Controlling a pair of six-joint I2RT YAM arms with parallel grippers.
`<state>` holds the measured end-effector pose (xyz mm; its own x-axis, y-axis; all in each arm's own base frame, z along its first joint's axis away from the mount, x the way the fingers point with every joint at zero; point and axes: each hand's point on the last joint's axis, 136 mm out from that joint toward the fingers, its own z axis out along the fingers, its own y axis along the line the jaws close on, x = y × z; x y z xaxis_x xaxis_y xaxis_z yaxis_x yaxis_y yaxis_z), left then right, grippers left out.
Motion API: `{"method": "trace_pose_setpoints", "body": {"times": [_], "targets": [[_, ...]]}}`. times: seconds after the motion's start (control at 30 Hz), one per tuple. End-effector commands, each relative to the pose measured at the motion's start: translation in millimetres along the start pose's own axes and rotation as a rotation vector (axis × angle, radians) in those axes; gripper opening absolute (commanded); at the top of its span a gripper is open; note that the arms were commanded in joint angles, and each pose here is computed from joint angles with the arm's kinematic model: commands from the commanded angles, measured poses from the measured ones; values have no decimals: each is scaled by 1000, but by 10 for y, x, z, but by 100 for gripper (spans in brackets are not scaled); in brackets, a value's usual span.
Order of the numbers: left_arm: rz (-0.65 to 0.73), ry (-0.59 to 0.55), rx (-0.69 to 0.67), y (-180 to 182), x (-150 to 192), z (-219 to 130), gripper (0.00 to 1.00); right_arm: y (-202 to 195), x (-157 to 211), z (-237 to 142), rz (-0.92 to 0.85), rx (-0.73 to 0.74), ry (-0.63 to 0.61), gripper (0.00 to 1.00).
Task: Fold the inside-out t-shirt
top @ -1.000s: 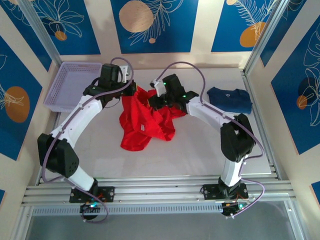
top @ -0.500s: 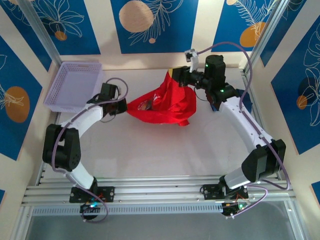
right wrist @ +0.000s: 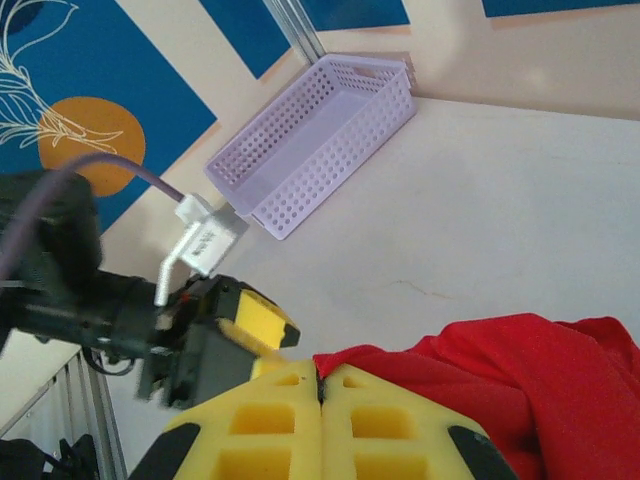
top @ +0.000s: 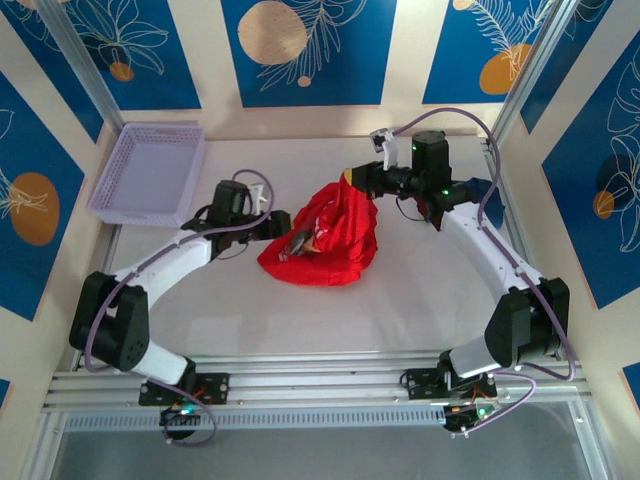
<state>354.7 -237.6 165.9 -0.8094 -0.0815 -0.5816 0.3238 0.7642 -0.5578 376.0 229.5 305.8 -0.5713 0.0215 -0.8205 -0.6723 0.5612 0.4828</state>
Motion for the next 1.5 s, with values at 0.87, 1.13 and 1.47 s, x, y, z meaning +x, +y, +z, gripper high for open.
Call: {"method": "trace_pose_setpoints", "body": {"times": [0.87, 1.13, 1.47], "targets": [[-82, -339, -1, 176, -1004, -837, 0, 286, -842, -1318, 18, 147, -326, 0], [-111, -122, -185, 803, -135, -340, 9, 11, -5, -807, 58, 97, -127, 0], [213, -116, -237, 287, 32, -366, 58, -111, 618, -482, 105, 117, 45, 0]]}}
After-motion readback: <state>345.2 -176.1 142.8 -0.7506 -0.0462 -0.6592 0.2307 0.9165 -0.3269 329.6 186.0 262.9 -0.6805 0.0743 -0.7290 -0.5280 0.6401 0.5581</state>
